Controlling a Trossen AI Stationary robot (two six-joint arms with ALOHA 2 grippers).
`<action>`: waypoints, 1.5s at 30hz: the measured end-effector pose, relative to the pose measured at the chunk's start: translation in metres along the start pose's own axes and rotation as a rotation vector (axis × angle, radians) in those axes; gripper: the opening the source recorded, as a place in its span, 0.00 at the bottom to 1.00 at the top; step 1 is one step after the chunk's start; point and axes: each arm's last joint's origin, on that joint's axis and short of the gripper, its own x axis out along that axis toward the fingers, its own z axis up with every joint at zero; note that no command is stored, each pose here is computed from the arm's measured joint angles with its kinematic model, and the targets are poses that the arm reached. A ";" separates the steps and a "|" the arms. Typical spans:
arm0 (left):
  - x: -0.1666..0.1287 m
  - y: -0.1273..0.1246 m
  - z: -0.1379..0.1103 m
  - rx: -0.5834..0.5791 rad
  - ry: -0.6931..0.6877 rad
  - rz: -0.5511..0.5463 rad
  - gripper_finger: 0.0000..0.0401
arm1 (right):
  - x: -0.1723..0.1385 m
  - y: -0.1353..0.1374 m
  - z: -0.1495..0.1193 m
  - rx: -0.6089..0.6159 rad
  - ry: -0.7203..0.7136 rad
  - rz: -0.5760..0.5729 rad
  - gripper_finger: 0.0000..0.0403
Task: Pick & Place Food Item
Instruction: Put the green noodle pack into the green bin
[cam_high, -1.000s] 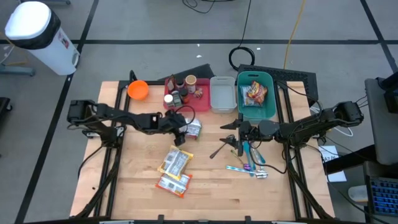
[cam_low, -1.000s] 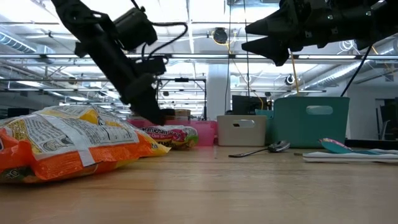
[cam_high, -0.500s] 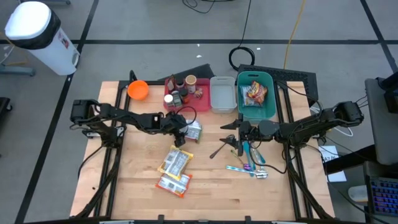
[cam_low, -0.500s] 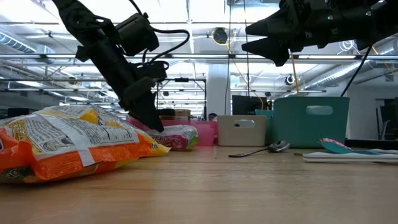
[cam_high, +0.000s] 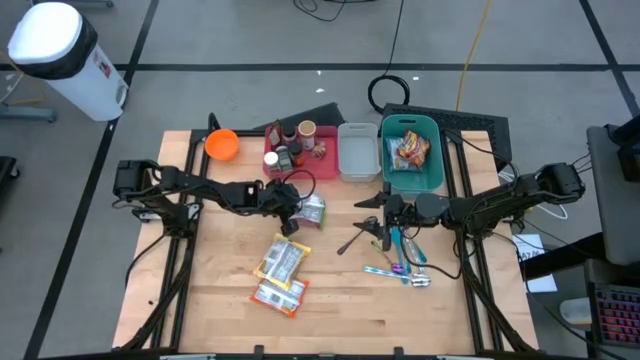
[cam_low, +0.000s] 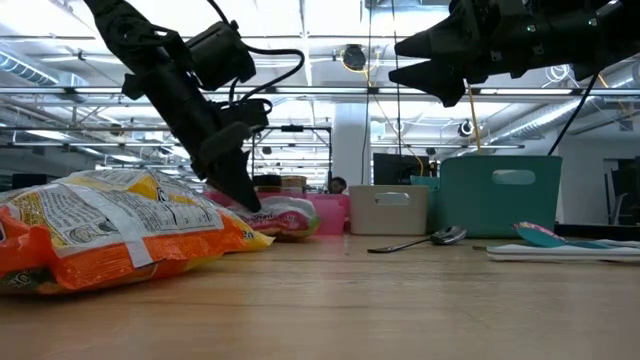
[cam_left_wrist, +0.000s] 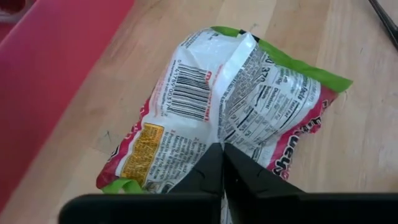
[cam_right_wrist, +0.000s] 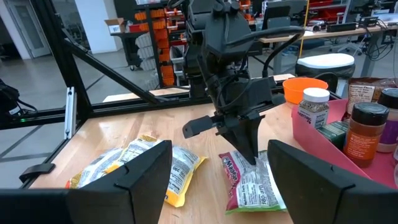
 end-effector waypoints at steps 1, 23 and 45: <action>0.000 0.000 0.000 -0.005 -0.003 -0.001 0.02 | 0.000 0.000 0.000 0.000 0.000 0.000 0.64; -0.054 -0.025 0.062 0.329 -0.356 -0.015 0.02 | 0.000 -0.004 -0.002 0.183 0.011 -0.047 0.64; -0.071 -0.053 0.074 0.602 -0.535 0.128 0.02 | 0.030 -0.040 -0.028 0.544 -0.026 -0.100 0.64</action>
